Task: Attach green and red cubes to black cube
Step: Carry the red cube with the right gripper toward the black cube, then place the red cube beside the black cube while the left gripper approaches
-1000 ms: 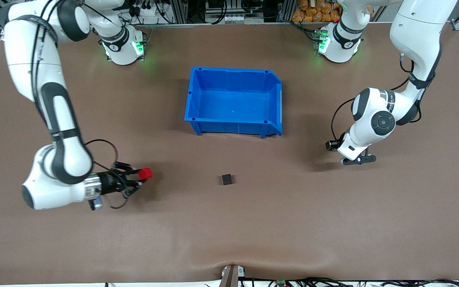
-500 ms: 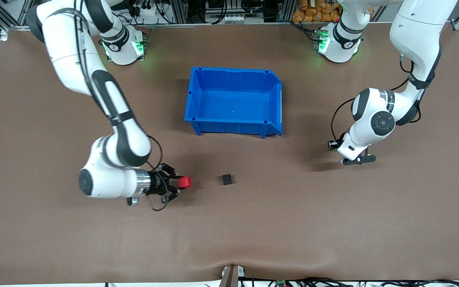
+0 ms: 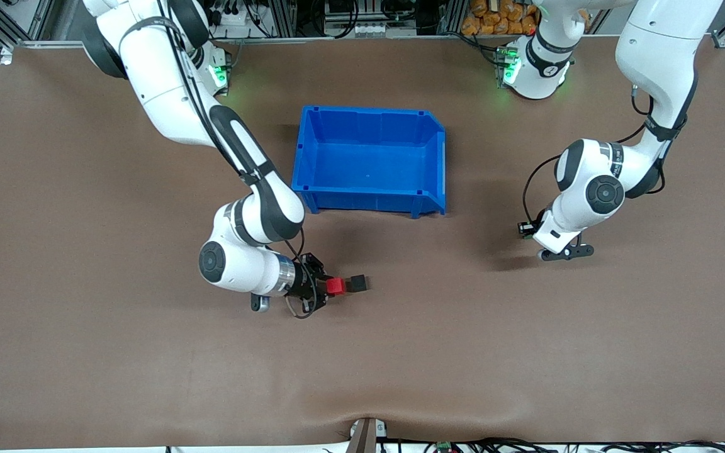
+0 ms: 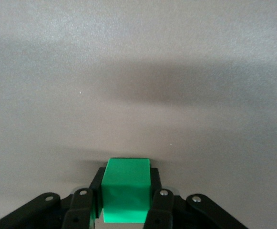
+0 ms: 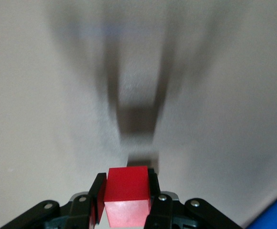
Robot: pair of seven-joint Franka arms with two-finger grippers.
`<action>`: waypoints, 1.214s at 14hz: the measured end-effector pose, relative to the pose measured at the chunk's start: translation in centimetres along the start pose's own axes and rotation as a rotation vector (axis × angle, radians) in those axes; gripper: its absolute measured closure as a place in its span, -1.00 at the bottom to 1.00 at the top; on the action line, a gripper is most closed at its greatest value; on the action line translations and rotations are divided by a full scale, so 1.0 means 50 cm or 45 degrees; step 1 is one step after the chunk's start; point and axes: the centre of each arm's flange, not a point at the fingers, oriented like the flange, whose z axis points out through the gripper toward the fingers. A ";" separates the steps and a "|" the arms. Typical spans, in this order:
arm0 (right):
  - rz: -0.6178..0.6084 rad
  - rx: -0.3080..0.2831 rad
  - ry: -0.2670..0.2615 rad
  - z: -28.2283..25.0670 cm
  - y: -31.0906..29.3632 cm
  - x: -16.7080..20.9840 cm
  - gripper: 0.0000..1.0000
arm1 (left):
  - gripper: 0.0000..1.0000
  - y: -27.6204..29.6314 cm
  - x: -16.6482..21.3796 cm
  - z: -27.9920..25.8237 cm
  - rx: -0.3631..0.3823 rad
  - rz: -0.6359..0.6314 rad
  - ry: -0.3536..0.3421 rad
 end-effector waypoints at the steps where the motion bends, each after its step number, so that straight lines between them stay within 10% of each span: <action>1: 0.004 -0.001 0.006 0.003 -0.001 0.007 0.21 | 0.21 -0.001 0.003 -0.003 -0.002 -0.013 0.006; 17: 0.069 0.078 0.032 0.090 0.028 -0.031 0.21 | 0.21 0.288 0.077 -0.081 -0.180 -1.211 0.117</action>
